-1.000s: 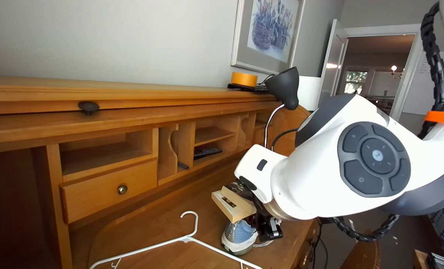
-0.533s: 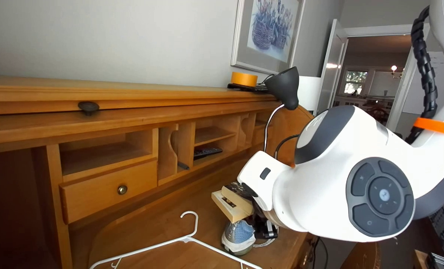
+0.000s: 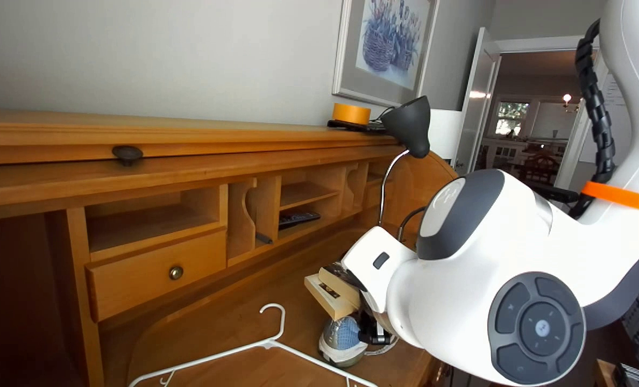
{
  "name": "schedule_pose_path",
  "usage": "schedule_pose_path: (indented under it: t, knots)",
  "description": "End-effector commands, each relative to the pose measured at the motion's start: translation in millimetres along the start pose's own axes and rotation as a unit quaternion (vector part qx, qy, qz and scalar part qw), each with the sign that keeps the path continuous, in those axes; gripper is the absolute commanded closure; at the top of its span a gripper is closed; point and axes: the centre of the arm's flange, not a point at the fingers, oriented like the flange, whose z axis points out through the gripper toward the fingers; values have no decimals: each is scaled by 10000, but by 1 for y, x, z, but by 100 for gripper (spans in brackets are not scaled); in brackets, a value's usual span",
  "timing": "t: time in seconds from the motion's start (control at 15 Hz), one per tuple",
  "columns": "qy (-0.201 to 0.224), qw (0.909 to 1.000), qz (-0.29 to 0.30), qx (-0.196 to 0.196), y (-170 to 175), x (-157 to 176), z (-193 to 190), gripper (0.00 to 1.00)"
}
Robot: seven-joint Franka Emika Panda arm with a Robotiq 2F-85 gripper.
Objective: Move the books to the topmost part of the desk
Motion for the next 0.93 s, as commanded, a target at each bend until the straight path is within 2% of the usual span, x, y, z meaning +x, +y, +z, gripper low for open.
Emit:
schedule_pose_path:
  t: [0.0, 0.53, 0.87]
  knots:
    - [79, 9994, 209, -253, -13, 7, 8, 0]
    - [-101, 9985, 373, -391, -20, 8, 15, 0]
    - [-35, 9986, 321, -419, -24, 8, 19, 0]
